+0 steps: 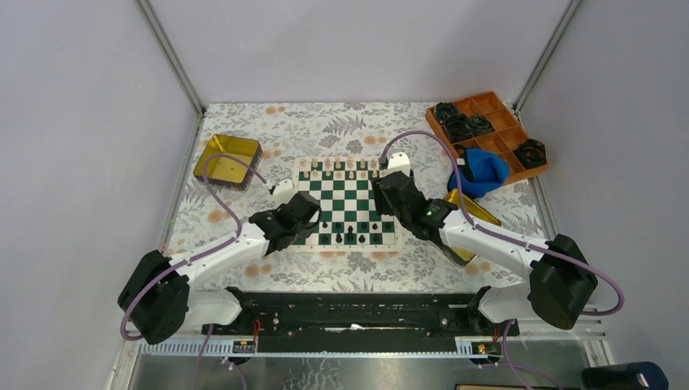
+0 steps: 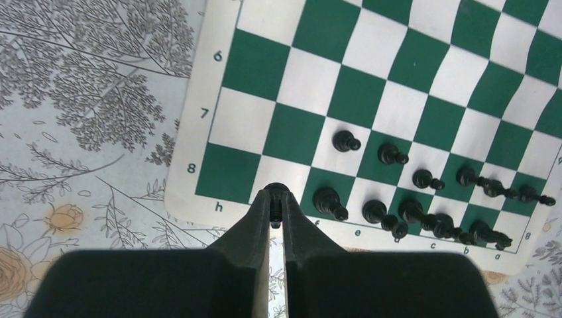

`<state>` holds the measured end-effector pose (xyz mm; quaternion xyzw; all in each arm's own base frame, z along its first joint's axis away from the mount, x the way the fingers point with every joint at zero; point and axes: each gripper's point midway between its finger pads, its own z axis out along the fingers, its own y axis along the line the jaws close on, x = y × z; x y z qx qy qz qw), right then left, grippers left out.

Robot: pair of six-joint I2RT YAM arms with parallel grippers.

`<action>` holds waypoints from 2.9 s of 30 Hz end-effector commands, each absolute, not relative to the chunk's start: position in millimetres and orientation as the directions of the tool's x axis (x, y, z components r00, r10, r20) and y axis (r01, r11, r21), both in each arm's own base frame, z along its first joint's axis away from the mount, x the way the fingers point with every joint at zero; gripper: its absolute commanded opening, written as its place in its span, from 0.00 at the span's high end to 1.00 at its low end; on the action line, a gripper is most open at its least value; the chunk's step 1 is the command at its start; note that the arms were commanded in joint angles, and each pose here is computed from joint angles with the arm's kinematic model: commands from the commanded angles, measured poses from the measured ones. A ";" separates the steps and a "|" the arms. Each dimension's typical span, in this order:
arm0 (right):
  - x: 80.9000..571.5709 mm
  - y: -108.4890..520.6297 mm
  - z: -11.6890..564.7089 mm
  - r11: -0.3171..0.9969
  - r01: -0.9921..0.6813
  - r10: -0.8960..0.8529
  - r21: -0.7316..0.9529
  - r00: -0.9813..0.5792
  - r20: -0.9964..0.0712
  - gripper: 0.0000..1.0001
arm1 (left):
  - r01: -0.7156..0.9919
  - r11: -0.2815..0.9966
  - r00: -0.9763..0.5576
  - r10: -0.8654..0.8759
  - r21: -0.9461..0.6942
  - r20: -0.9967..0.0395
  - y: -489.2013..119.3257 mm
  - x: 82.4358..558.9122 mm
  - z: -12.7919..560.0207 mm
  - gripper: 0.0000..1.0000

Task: Set up the chess pieces on the board
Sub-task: Place the chess piece on the chessboard.

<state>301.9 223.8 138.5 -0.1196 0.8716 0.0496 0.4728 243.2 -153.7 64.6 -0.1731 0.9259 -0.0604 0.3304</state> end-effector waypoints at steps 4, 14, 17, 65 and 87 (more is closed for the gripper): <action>307.4 220.7 144.6 0.974 -0.227 -0.133 -0.017 -0.508 -0.851 0.37 | -0.276 0.939 -0.737 -0.343 -0.204 -0.583 -164.7 234.2 53.4 1.00; 307.4 221.6 141.1 0.972 -0.233 -0.144 -0.024 -0.512 -0.847 0.37 | -0.281 0.945 -0.741 -0.326 -0.170 -0.587 -162.0 233.0 45.5 1.00; 307.3 221.8 140.9 0.972 -0.234 -0.144 -0.024 -0.513 -0.846 0.37 | -0.283 0.947 -0.748 -0.318 -0.154 -0.583 -161.8 233.4 41.0 1.00; 306.2 219.0 131.2 0.971 -0.235 -0.156 -0.034 -0.525 -0.837 0.37 | -0.270 0.957 -0.771 -0.283 -0.110 -0.571 -171.5 243.4 31.3 0.74; 314.5 194.9 146.4 0.995 -0.090 -0.078 -0.038 -0.500 -0.862 0.33 | -0.280 0.936 -0.665 -0.350 -0.214 -0.659 -157.1 245.8 93.7 0.53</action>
